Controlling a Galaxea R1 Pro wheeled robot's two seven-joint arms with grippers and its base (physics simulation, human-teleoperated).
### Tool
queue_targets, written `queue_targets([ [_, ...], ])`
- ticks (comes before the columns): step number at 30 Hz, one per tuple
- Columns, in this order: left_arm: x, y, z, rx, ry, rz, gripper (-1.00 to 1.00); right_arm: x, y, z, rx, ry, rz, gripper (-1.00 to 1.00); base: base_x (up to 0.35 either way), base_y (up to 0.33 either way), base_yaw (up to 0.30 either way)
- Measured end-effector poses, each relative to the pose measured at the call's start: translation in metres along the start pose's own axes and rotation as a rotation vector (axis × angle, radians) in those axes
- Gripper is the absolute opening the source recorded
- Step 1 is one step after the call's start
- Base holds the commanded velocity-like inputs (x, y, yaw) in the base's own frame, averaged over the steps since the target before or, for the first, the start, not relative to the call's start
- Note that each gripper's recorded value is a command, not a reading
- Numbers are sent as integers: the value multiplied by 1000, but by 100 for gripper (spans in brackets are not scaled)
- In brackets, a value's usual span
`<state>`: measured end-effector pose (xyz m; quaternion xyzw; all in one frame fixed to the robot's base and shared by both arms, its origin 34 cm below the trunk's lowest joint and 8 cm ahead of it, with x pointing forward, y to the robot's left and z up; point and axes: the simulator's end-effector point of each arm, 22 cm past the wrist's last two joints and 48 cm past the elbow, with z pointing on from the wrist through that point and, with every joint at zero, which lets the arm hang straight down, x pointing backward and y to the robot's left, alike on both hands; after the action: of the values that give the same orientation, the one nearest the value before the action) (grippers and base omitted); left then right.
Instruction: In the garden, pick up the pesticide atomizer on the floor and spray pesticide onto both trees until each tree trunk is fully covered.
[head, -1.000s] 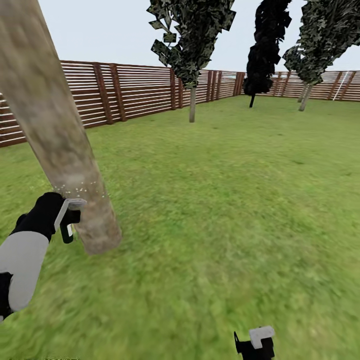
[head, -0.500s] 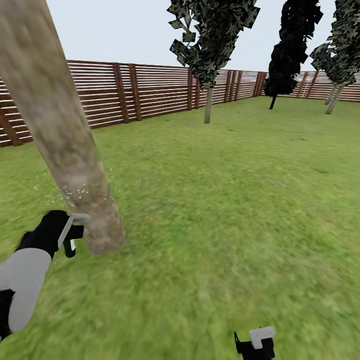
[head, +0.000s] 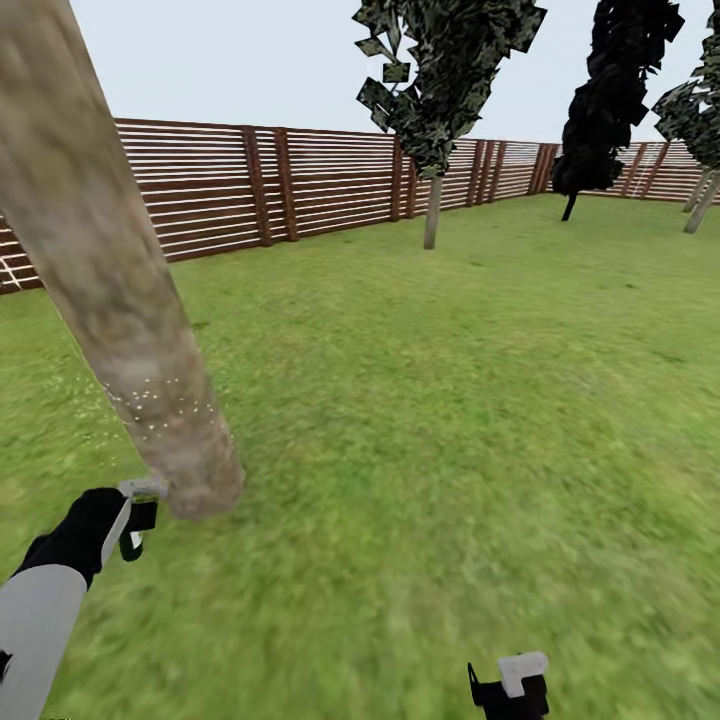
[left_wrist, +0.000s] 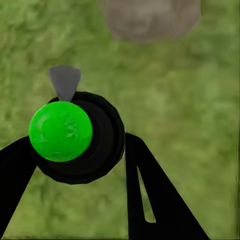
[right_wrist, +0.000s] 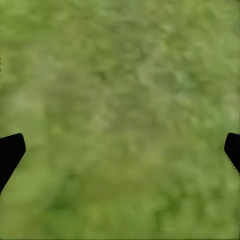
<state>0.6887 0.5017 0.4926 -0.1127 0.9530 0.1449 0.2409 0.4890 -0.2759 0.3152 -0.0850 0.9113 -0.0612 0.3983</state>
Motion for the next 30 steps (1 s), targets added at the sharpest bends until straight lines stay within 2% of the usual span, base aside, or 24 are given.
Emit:
queue_targets([
  [3, 23, -2, 6, 6, 26, -11, -100, 2, 0, -1, 0, 3, 0, 100, 12, -7, 14],
  [10, 30, -17, 7, 23, 37, 3, -100, 2, -1, -1, 1, 3, 1, 100, 151, -100, 0],
  [16, 38, -18, 9, 20, 47, 12, -100, 2, 0, -1, 0, 4, 1, 100, 233, -192, 12],
  [19, 40, -20, 9, 24, 49, 9, -100, 2, 0, -1, 1, 4, 1, 100, 229, -198, 218],
  [22, 42, -32, 8, 42, 52, 10, -100, 2, 0, -1, 1, 3, 1, 100, 180, -224, 273],
  [30, 43, -39, 8, 48, 53, 18, -100, 2, 0, -1, 1, 3, 1, 100, 98, -265, 276],
])
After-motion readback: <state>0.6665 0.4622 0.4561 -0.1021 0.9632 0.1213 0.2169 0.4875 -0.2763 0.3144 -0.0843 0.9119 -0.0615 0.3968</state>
